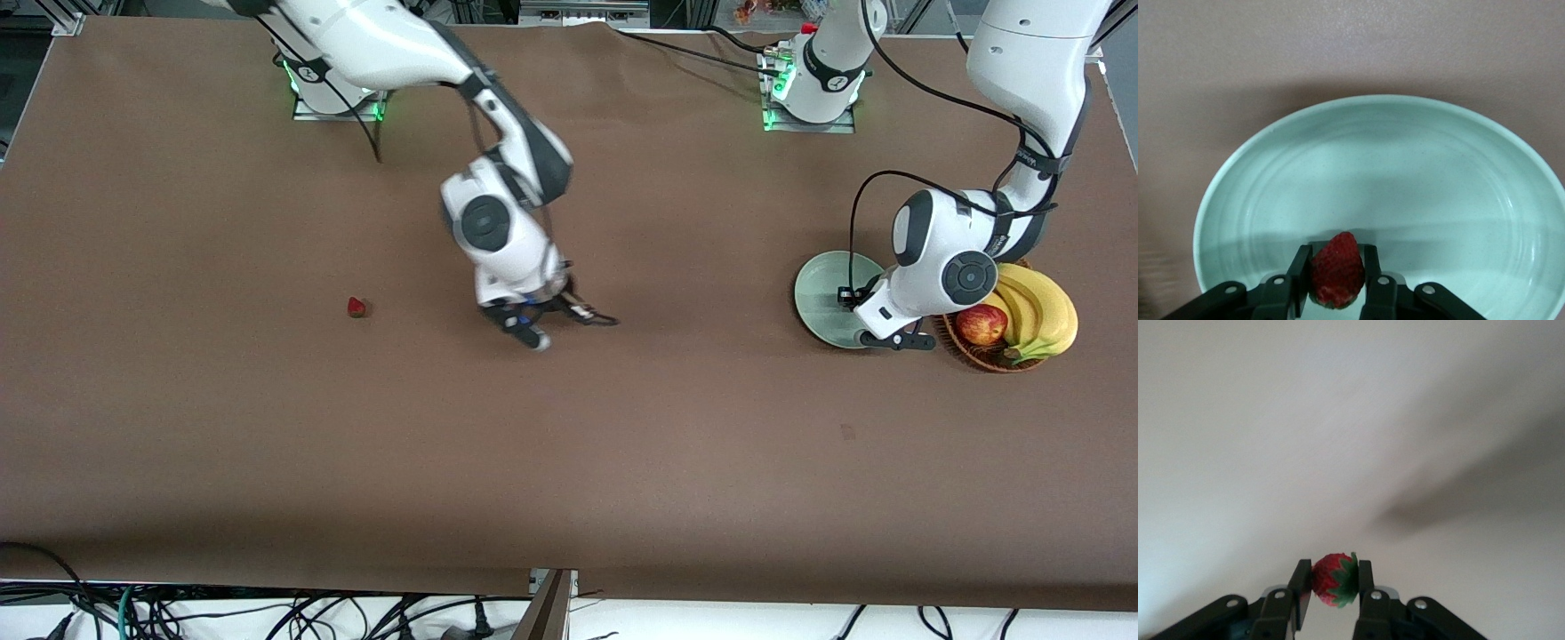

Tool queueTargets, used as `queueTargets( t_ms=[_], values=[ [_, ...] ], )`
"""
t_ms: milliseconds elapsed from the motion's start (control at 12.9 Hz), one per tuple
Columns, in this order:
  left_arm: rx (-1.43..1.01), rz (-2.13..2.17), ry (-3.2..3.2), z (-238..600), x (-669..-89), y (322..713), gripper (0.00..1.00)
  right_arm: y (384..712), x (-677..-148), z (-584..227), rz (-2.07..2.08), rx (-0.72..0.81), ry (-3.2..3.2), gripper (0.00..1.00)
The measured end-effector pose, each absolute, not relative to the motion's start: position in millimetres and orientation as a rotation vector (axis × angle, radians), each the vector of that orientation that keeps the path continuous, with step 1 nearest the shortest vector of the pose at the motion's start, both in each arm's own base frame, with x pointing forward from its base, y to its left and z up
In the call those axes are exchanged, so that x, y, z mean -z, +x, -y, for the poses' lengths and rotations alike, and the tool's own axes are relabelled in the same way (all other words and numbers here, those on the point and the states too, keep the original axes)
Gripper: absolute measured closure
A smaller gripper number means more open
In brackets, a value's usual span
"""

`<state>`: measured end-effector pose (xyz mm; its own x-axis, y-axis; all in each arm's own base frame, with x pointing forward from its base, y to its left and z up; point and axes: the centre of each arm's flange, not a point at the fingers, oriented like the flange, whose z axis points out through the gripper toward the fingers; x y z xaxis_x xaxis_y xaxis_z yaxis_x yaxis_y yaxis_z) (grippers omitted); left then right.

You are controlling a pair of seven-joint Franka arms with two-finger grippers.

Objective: Collect all strawberries into plate
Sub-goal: 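Release the strawberry onto the plate while the right gripper sets another mid-table, then grasp the second strawberry with the left gripper while the right gripper reaches the third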

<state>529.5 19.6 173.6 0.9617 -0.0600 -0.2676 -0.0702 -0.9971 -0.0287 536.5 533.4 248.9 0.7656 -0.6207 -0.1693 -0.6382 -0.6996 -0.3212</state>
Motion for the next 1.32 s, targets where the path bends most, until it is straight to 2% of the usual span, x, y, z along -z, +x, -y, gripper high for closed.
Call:
queueTargets(
  t_ms=[77, 310, 465, 542, 620, 852, 929, 1162, 1316],
  values=[
    [-0.417, -0.119, -3.075, -19.7, -174.2, 530.0, 0.57, 520.3, -232.8, -564.0, -0.986, -0.032, -2.526, 0.67],
    [-0.443, -0.142, -3.070, -20.6, -184.3, 531.7, 0.26, 480.8, -197.4, -610.0, -1.008, 0.001, -2.420, 0.66],
    [-0.465, -0.144, -3.061, -22.0, -209.3, 536.1, 0.06, 468.5, -200.8, -623.5, -1.008, 0.009, -2.386, 0.58],
    [-0.454, -0.141, -3.059, -22.5, -226.7, 538.9, 0.00, 470.0, -206.7, -625.4, -1.009, 0.014, -2.374, 0.58],
    [-0.429, -0.139, -3.058, -22.9, -245.3, 541.5, 0.00, 477.1, -215.0, -623.3, -1.012, 0.029, -2.364, 0.50],
    [-0.310, -0.125, -3.091, -13.2, -292.3, 548.6, 0.00, 516.6, -246.6, -593.7, -1.024, 0.094, -2.424, 0.16],
    [-0.271, -0.122, -3.112, -5.7, -304.4, 552.3, 0.00, 529.1, -259.0, -580.2, -0.991, 0.101, -2.490, 0.12],
    [-0.171, -0.112, -3.147, 40.2, -321.3, 562.0, 0.00, 562.6, -304.3, -524.7, -0.803, 0.060, -2.743, 0.12],
    [-0.152, -0.067, -3.162, 101.7, -318.5, 559.4, 0.00, 582.4, -322.9, -468.0, -0.606, 0.001, -2.911, 0.12]
  ],
)
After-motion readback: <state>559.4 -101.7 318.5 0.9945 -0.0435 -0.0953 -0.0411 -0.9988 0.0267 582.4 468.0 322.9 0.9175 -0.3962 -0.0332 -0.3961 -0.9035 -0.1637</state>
